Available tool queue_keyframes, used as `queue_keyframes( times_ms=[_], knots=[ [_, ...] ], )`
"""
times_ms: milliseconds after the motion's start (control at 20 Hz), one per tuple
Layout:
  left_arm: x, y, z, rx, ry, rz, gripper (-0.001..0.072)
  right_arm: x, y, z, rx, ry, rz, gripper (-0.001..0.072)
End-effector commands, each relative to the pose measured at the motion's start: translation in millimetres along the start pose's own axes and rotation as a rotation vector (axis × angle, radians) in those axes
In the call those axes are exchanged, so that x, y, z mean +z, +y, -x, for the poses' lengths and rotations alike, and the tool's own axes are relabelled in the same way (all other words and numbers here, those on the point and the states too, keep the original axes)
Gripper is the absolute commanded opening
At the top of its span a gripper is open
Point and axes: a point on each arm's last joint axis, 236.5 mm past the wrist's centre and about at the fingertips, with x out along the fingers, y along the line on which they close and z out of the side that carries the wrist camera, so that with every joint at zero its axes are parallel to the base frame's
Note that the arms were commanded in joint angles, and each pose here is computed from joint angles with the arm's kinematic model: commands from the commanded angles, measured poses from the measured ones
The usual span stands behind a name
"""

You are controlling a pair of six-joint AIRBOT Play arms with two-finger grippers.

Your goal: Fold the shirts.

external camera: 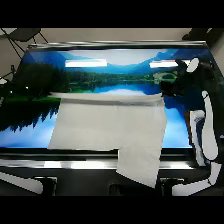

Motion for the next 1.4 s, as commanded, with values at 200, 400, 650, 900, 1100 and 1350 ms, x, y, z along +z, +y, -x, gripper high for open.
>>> queue_keyframes(
  times_ms=[200, 400, 650, 900, 1100, 1350],
  knots=[
    [-92, 33, -11, 0.071, 0.343, 0.049, 0.0024, -82, 13, -56, 0.019, 0.269, -0.027, 0.0045],
    [-105, 49, -11, 0.128, 0.388, 0.053, 0.0025, -80, 3, -63, -0.019, 0.254, -0.054, 0.0045],
    [-117, 50, -14, 0.119, 0.425, 0.070, 0.0183, -60, 5, -67, -0.008, 0.167, -0.087, 0.0170],
    [-119, 49, 13, 0.123, 0.413, 0.110, 0.0453, -62, -22, -11, 0.008, 0.173, -0.135, 0.0441],
    [-162, 63, 36, 0.176, 0.447, 0.159, 0.0451, -114, -53, 6, 0.006, 0.265, -0.177, 0.0441],
    [-265, 78, 17, 0.158, 0.483, 0.250, 0.0451, -182, -41, -26, 0.070, 0.250, -0.199, 0.0440]
  ],
)
